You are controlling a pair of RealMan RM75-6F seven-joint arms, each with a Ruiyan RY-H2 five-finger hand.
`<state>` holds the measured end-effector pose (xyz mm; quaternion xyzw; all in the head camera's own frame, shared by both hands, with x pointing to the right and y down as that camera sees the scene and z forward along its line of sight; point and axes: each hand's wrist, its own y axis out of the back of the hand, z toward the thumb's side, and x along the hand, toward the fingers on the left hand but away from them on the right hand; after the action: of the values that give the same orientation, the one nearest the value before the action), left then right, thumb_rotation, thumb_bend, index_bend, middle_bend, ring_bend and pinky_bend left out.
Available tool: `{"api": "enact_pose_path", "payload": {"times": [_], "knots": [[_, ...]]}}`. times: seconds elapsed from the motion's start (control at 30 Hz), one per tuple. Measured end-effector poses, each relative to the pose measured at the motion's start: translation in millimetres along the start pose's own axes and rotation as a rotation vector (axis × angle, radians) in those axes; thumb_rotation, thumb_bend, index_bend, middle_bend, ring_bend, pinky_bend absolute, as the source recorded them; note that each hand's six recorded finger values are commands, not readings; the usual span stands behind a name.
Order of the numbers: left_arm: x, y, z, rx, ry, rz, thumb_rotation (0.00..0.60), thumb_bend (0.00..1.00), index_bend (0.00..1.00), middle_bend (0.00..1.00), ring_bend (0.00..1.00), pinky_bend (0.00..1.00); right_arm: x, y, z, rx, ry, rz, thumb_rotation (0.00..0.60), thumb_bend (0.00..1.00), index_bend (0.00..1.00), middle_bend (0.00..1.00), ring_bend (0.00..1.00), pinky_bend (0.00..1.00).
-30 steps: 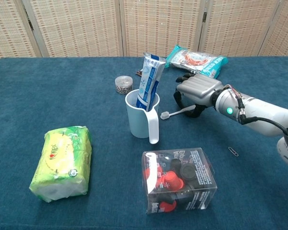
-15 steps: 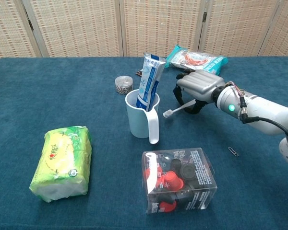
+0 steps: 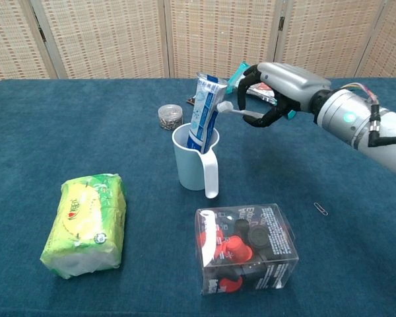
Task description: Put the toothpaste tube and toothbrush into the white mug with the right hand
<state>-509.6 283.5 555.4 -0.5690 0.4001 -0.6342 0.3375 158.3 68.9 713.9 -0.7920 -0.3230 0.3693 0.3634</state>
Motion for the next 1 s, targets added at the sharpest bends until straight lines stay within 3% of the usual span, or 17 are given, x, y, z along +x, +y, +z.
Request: {"api": "enact_pose_path", "payload": {"times": [0.33,0.77,1.0], "knots": [[-0.1,2.1,4.2,0.000,-0.008,0.000,0.600,0.23,0.26,0.08,0.05,0.15,37.5,42.5,13.7,-0.332,0.001,0.023,0.600,0.29,0.68,0.37,0.10,0.06],[-3.3,3.9,0.2,-0.003,0.002,0.003,0.600,0.23,0.26,0.08,0.05,0.15,69.8,44.2,45.9,-0.680,0.000,0.077,0.600,0.29,0.68,0.33,0.08,0.06],[-2.8,3.0,0.0,-0.011,-0.004,0.005,0.600,0.23,0.26,0.08,0.05,0.15,76.3,35.6,54.1,-0.822,-0.030,0.035,0.600,0.27,0.68,0.28,0.03,0.04]]}}
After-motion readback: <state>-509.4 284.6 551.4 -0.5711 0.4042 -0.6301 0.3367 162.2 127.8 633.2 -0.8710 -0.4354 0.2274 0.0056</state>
